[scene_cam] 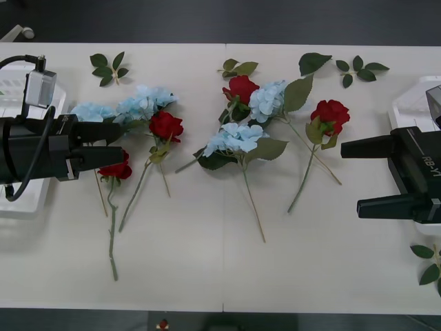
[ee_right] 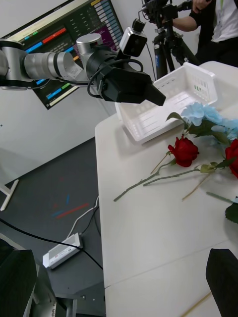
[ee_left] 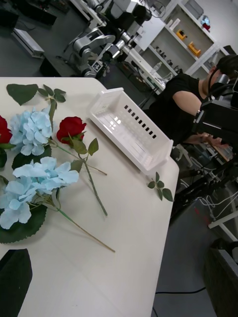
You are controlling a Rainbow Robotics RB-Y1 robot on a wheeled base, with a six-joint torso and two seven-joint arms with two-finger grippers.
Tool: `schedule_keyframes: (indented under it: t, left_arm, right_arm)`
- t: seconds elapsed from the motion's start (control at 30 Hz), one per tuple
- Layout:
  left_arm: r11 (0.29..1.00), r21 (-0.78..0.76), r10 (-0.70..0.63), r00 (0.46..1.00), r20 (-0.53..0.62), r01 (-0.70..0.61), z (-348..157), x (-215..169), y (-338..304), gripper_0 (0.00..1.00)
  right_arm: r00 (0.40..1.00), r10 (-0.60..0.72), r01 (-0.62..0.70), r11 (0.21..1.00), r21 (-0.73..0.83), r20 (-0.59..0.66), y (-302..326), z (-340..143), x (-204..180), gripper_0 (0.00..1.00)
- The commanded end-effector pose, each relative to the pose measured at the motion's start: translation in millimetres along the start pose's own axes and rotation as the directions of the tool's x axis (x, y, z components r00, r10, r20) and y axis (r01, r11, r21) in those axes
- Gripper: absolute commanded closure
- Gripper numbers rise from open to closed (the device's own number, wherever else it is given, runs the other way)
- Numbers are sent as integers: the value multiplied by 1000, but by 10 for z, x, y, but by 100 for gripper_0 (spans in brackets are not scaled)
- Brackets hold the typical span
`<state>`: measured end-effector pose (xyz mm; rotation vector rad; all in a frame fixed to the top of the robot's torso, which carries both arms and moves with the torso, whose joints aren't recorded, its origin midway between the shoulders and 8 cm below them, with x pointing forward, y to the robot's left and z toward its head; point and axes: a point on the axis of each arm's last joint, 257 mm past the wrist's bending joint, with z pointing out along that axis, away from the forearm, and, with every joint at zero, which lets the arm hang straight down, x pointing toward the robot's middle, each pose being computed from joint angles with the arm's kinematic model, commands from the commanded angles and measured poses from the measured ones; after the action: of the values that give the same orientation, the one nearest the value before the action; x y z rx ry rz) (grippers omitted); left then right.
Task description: Put the red flowers into the right box and the blue flowers into the left box
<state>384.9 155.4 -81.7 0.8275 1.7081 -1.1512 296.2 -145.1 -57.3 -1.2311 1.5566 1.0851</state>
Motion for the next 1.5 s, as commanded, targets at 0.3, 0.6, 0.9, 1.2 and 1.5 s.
schedule_keyframes:
  t: [0.3, 0.6, 0.9, 1.2, 1.5]
  left_arm:
    - [999, 34, -3, 999, 45, 1, -88, -113, 130, 0]
    - [992, -125, 6, 1000, 10, -5, -364, -502, 783, 0]
    - [885, -413, -249, 968, -33, 214, -472, -616, 1593, 0]
    - [729, -657, -312, 948, -68, 192, -523, -394, 2137, 0]
    - [614, -779, -373, 916, -148, 124, -950, 62, 2217, 0]
  right_arm:
    - [999, 52, -51, 998, 35, -1, -53, -10, 136, 0]
    - [970, 234, -221, 960, 171, -62, -380, -34, 306, 0]
    - [859, 498, -422, 823, 380, -123, -781, -138, 481, 0]
    - [641, 763, -555, 533, 639, -80, -1216, -317, 756, 0]
    - [518, 853, -547, 278, 790, 59, -1920, -305, 965, 0]
